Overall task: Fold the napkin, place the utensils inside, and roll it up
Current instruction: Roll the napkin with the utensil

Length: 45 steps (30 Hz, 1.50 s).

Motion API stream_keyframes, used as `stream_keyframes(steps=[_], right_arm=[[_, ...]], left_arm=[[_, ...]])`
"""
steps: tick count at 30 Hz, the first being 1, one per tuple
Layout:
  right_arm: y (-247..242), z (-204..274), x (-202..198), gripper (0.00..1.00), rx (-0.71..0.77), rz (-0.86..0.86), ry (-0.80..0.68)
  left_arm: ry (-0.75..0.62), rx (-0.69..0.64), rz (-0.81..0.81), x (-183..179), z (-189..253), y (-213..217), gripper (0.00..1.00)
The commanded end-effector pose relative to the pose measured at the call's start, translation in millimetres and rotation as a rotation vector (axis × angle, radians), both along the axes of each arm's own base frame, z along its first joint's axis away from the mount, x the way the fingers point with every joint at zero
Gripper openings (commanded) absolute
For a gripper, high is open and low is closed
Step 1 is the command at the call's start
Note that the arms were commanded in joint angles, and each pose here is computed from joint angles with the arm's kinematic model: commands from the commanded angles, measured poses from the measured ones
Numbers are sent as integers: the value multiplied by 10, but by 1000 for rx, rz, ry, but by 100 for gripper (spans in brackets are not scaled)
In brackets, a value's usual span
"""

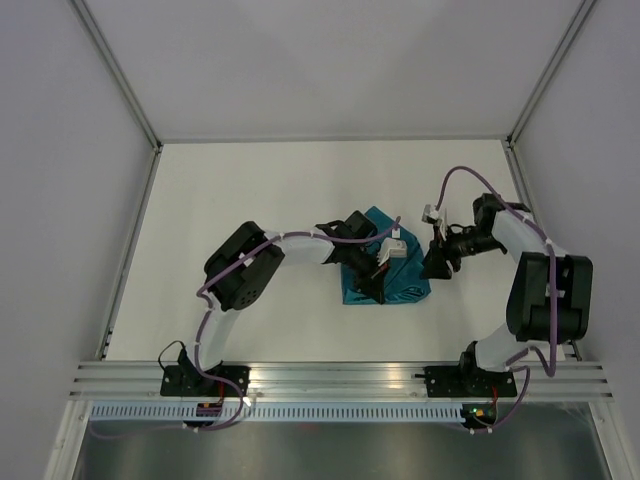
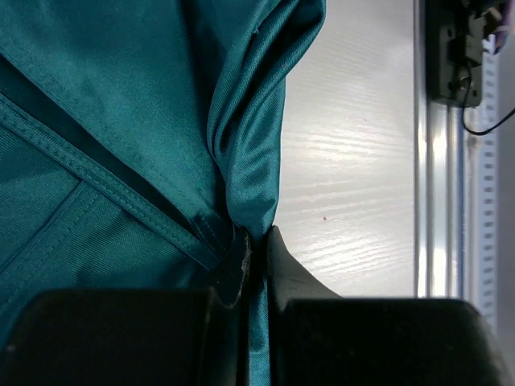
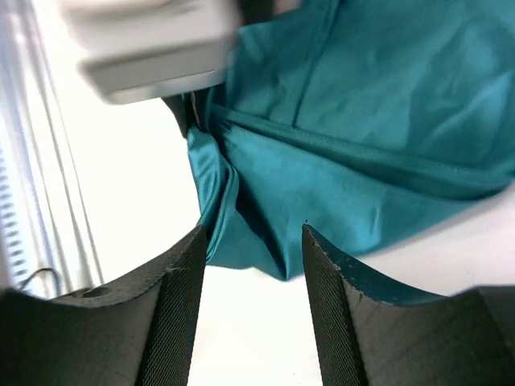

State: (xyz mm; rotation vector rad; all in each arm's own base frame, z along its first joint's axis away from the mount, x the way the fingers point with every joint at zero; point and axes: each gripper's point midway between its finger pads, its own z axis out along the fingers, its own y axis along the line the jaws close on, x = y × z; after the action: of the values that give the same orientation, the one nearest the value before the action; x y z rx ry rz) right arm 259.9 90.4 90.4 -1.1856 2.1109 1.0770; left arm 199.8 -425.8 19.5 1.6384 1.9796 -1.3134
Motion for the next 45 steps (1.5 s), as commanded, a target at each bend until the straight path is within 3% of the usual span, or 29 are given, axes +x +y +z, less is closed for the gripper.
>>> stream_keyframes(steps=[1, 2, 3, 5, 6, 9, 21, 35, 45], right_arm=[[-1, 31, 194, 57, -59, -9, -293], [7, -85, 82, 58, -78, -15, -293], [-4, -4, 167, 59, -132, -13, -413], [38, -118, 33, 61, -165, -23, -432], [72, -26, 94, 63, -199, -17, -531], [267, -101, -52, 64, -226, 45, -583], [624, -481, -532, 65, -281, 269, -567], [811, -757, -707, 65, -336, 353, -555], [774, -883, -682, 47, -377, 347, -523]], left_arm=[[298, 252, 46, -357, -316, 343, 2], [340, 260, 48, -381, -322, 331, 2], [367, 276, 49, -404, -303, 340, 2], [388, 279, 58, -367, -249, 273, 2], [403, 283, 61, -363, -224, 262, 2], [457, 272, 76, -306, -128, 199, 2], [536, 275, 108, -253, -164, 201, 2], [525, 276, 107, -266, -231, 228, 2], [496, 245, 85, -262, -150, 225, 6]])
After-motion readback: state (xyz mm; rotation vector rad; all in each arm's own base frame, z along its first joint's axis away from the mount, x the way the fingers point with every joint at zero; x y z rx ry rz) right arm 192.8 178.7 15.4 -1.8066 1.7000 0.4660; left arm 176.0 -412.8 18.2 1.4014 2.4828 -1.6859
